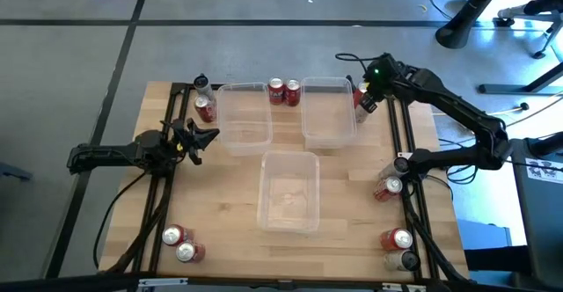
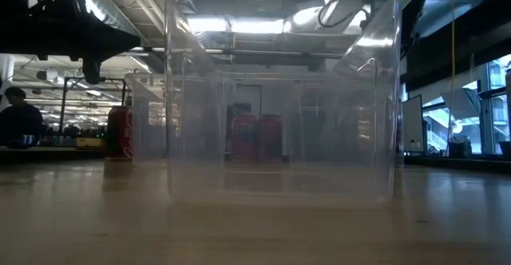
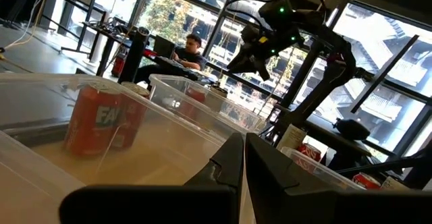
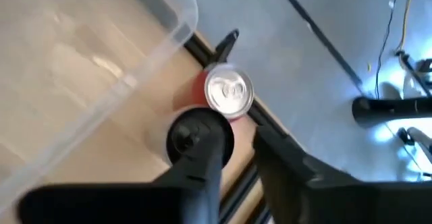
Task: Sort soda cans
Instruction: Put the white/yellow soda can into the bottom transparent bin
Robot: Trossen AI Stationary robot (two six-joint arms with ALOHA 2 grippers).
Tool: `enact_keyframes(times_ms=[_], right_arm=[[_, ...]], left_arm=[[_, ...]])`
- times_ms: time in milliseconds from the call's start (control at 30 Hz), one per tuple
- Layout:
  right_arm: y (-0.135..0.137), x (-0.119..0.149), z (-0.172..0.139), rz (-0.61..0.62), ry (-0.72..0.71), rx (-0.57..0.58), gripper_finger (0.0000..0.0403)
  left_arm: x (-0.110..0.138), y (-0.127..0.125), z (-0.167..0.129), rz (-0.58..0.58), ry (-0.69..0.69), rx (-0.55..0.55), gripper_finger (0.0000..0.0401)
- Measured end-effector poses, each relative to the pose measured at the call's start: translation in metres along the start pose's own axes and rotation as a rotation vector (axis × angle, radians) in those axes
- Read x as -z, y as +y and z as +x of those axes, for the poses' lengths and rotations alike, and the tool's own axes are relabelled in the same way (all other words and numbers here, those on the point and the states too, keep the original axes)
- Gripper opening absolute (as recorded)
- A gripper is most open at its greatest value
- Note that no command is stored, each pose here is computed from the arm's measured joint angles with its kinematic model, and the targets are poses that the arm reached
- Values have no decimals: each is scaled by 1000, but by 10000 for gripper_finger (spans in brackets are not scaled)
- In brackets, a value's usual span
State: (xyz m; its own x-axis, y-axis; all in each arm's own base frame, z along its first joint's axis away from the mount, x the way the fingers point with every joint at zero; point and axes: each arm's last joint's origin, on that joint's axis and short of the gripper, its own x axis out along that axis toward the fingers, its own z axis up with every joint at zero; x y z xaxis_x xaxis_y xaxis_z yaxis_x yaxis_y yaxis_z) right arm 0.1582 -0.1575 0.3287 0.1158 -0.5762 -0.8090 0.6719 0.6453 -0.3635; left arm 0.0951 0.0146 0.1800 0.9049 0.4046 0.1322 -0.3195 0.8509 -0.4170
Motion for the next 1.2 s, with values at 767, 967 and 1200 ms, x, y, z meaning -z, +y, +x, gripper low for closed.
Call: enact_keyframes(times_ms=[767,967,1200], right_arm=[[-16,1,44,80,180,-159,309],[-17,-3,56,109,184,-226,309],[-15,-5,58,106,174,-276,309]], left_arm=[[4,2,0,-14,39,-16,11],[4,2,0,-12,44,-18,11],[6,2,0,-11,55,-23,11]])
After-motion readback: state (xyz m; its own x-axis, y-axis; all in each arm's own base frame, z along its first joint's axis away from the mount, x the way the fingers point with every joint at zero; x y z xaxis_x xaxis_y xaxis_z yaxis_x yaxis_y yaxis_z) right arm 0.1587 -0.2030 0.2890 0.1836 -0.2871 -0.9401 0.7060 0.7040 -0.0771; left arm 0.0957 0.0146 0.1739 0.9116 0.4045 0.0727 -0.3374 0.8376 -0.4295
